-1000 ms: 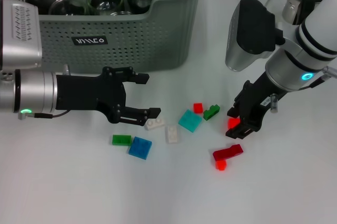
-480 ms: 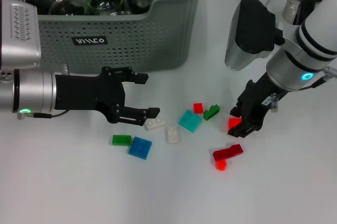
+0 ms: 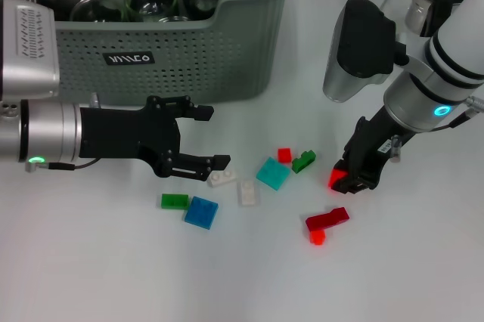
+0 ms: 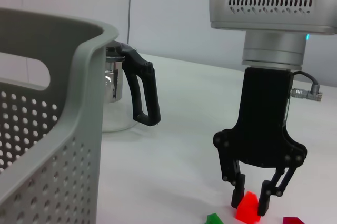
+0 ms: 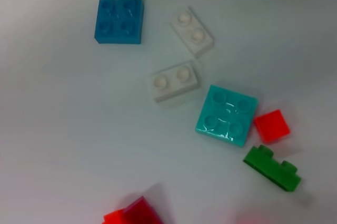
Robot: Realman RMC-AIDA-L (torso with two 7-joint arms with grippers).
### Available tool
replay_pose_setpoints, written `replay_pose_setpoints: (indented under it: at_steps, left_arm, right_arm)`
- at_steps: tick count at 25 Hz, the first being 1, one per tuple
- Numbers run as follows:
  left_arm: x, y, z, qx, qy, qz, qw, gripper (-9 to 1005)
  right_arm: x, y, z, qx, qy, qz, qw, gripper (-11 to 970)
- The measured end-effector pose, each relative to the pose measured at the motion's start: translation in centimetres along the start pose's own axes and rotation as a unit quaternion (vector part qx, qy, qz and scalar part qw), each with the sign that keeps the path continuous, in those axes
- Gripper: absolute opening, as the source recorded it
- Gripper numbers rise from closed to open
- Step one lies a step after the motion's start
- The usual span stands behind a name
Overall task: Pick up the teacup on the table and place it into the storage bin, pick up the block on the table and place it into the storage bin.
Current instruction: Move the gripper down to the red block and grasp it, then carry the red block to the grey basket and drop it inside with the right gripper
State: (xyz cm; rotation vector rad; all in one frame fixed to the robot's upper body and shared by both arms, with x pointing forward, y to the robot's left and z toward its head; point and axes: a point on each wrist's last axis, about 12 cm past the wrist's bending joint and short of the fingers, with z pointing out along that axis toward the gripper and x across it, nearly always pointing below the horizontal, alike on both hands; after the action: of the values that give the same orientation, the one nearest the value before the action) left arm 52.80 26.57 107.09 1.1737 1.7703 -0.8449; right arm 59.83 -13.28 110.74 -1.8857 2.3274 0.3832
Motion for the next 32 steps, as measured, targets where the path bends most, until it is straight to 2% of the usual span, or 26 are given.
replay_pose_setpoints:
  at_steps: [10, 15, 19, 23, 25, 26, 32]
  left_arm:
    - [-0.1, 0.1, -0.2, 0.000, -0.002, 0.002, 1.000, 875]
    - [-0.2, 0.1, -0.4, 0.004, 0.000, -0.002, 1.000, 875]
    - [0.0, 0.2, -0.8, 0.003, 0.004, -0.014, 1.000, 875]
    - [0.2, 0.1, -1.2, 0.002, 0.003, -0.018, 1.000, 875]
    - [0.3, 0.2, -1.5, 0.001, 0.004, -0.018, 1.000, 875]
    - [0.3, 0.2, -1.5, 0.000, 0.005, -0.019, 1.000, 875]
    - [1.0, 0.2, -2.5, -0.015, 0.010, -0.027, 0.999, 874]
  right_arm:
    - [-0.1, 0.2, 0.1, 0.003, 0.008, 0.003, 1.000, 245]
    - [0.0, 0.3, -0.2, -0.002, 0.005, 0.006, 1.000, 245]
    - [-0.1, 0.4, -1.4, -0.011, -0.010, 0.010, 1.000, 245]
    - [-0.7, 0.8, -3.5, -0.021, -0.022, 0.013, 0.999, 245]
    - [-1.4, 1.3, -5.7, -0.028, -0.028, 0.011, 0.999, 245]
    - [-1.4, 1.3, -5.7, -0.028, -0.028, 0.011, 0.999, 245]
    - [-4.9, 2.5, -11.0, -0.030, -0.088, -0.025, 0.995, 245]
